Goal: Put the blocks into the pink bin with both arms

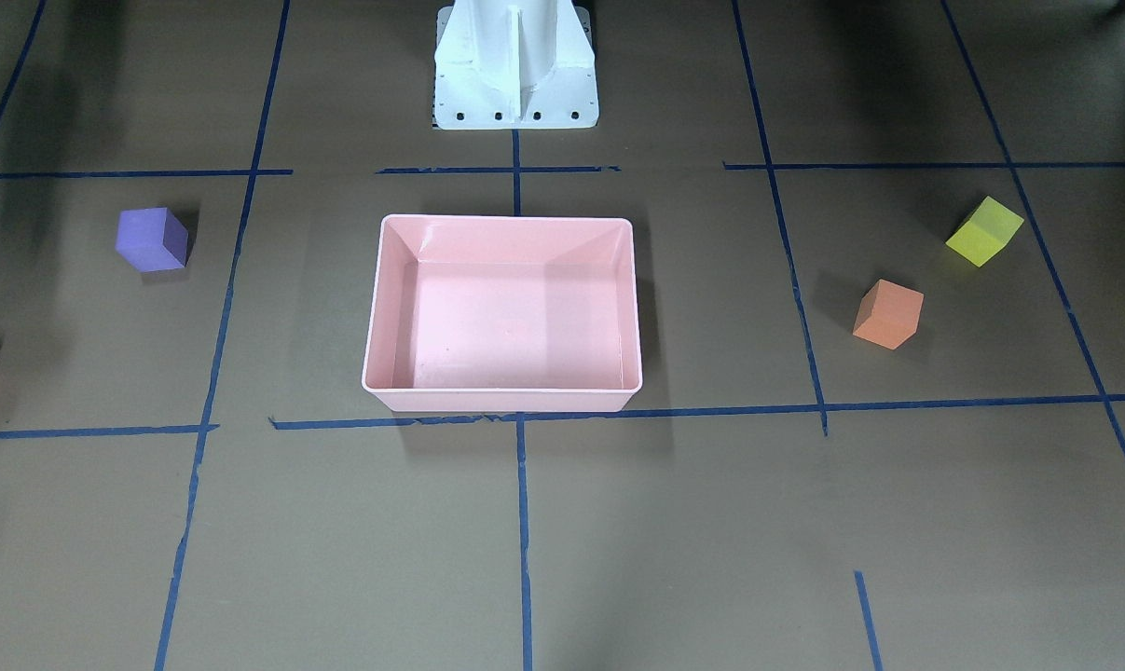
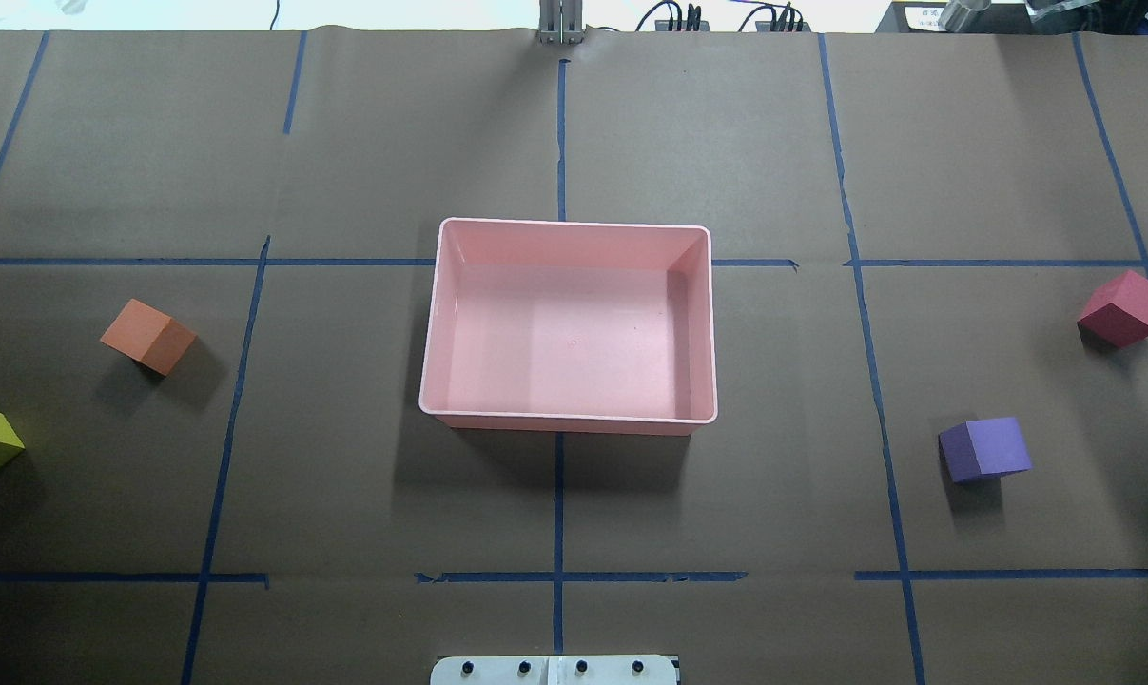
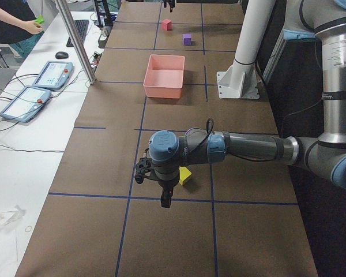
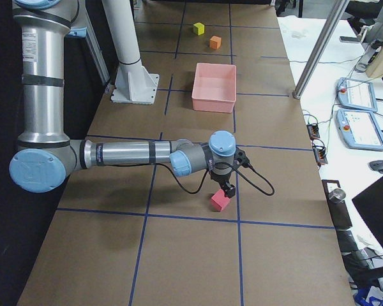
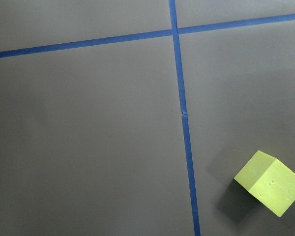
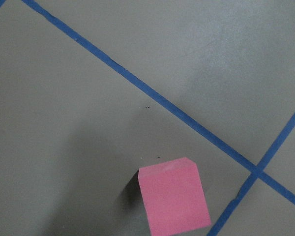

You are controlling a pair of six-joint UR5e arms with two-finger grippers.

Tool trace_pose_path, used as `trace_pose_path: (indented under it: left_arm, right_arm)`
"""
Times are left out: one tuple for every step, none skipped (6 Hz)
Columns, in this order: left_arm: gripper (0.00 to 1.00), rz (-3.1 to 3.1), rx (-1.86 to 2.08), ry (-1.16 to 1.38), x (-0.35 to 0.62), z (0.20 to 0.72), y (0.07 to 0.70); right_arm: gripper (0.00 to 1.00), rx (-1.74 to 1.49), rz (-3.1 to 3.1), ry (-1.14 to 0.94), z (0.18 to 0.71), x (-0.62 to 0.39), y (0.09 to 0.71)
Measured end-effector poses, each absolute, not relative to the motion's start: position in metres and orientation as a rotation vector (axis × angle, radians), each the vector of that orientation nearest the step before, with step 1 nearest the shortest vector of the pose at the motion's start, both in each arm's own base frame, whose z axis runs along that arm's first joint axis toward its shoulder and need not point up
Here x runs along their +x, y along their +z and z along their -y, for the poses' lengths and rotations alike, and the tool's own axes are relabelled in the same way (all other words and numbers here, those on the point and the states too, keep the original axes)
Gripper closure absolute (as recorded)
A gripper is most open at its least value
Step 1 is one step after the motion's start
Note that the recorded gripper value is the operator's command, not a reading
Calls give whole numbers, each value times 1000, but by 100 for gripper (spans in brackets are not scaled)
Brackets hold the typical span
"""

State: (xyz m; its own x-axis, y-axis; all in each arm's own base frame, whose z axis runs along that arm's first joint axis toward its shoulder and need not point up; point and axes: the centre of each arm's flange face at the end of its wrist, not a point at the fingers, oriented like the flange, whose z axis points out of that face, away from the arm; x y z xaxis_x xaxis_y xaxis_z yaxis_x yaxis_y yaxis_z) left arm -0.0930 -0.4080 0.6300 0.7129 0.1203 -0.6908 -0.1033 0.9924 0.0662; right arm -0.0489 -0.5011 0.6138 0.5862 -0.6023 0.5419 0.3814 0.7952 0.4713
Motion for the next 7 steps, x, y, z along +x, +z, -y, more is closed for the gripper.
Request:
trace_pose_path:
  left_arm:
    - [0,-767,23,123,-93,408,630]
    - [0,-767,23,124,-93,408,630]
    - [0,-767,24,124,-93,408,629]
    - [0,-767,26,125,-93,408,628]
    - [0,-767,27,125,-93,408,628]
    - [0,-767,27,125,-93,408,628]
    - [0,-767,27,125,-93,408,628]
  right_arm:
    - [0,300,747,-613,518,-66,624]
    - [0,274,748,-632,527,-80,635]
    - [0,249,748,-646,529,-91,645]
    - [0,221,740,-659,528,-102,657]
    - [0,194,723,-674,525,-113,669]
    - [0,171,704,-687,523,-121,679]
    - [44,155,690,-694,521,-127,686]
